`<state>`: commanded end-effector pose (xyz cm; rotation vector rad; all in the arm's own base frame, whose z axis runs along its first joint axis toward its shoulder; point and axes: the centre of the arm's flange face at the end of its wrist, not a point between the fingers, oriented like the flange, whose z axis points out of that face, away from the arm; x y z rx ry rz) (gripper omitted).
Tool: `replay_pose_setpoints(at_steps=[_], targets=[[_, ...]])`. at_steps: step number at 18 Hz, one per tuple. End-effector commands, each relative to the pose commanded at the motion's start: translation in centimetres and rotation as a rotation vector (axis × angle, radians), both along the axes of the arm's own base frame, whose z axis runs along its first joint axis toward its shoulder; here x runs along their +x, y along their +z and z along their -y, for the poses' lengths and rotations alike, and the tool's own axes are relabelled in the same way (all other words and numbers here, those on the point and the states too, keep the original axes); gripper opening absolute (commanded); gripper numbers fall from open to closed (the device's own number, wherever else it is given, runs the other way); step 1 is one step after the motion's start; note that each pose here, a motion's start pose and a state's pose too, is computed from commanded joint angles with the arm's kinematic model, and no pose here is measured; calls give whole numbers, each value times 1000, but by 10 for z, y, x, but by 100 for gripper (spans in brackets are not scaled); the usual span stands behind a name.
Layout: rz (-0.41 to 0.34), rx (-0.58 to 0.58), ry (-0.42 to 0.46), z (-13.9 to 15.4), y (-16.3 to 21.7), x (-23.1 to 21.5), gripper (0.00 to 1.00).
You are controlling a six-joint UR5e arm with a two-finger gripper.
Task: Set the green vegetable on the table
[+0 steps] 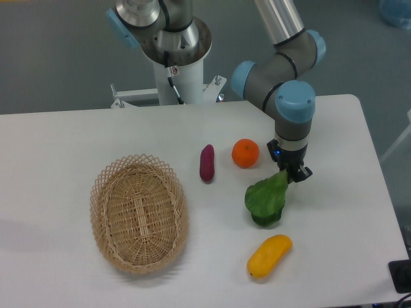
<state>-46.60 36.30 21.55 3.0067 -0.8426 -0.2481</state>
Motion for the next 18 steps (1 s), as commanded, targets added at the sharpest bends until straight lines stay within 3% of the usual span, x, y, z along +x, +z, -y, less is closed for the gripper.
replay_pose_setpoints(at_steps=[5, 10, 14, 18], targets=[[-17, 16, 35, 0, 11, -2, 100], [-81, 78, 145, -31, 68, -18, 100], [-31, 62, 179, -53, 139, -36, 100], [31, 54, 188, -43, 201, -56, 100]])
